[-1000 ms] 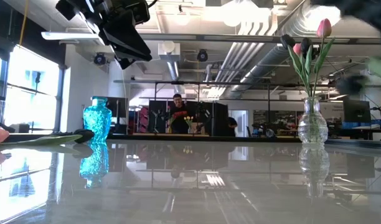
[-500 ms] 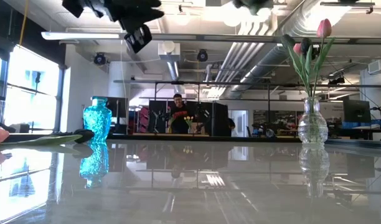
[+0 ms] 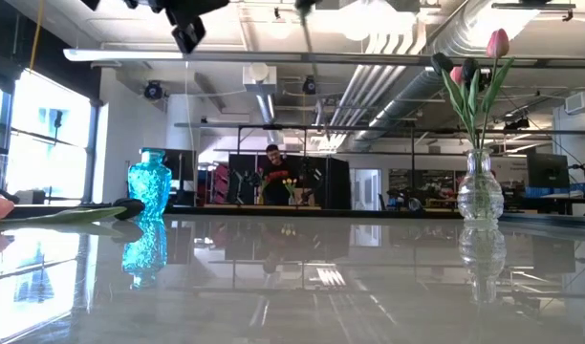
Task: Sort flowers into vase by color
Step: Put the black flower into the blue vase, then put the pink flower into the blue vase
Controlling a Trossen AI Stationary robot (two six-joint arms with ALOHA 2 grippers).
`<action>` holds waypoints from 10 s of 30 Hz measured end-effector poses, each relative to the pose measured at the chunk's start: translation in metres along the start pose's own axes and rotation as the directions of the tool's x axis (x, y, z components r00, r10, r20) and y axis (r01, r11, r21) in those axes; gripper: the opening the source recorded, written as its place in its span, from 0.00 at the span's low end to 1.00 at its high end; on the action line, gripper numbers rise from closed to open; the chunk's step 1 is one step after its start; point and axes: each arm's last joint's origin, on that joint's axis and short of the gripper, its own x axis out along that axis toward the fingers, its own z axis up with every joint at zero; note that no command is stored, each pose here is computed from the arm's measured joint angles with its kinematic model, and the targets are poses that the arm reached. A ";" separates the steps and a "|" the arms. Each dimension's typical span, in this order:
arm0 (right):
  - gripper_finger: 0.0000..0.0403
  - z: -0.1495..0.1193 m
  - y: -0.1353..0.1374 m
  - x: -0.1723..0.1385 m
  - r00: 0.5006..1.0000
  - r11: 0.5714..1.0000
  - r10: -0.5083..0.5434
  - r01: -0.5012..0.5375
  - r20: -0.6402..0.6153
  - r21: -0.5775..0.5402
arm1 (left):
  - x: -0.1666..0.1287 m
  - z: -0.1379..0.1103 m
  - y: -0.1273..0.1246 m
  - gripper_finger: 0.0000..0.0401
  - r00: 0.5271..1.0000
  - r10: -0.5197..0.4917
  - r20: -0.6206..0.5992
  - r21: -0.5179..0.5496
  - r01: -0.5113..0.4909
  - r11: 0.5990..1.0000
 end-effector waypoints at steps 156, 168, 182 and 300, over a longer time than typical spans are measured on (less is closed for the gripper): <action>0.45 0.065 -0.019 0.115 0.815 0.815 0.579 -0.578 0.038 -0.023 | -0.132 -0.005 0.134 0.00 0.528 0.848 0.047 -0.100 -0.842 0.529; 0.45 0.065 -0.027 0.124 0.836 0.836 0.549 -0.549 0.006 0.009 | -0.133 -0.020 0.130 0.30 0.500 0.859 -0.108 -0.131 -0.864 0.487; 0.45 0.068 -0.034 0.130 0.771 0.771 0.636 -0.632 -0.031 0.078 | -0.149 -0.012 0.091 0.45 0.490 0.871 0.006 -0.180 -0.857 0.483; 0.39 -0.256 -0.027 -0.043 0.241 0.689 -0.350 0.721 -0.905 -0.074 | -0.083 -0.001 0.003 0.45 0.956 0.219 -0.193 0.216 -0.176 0.960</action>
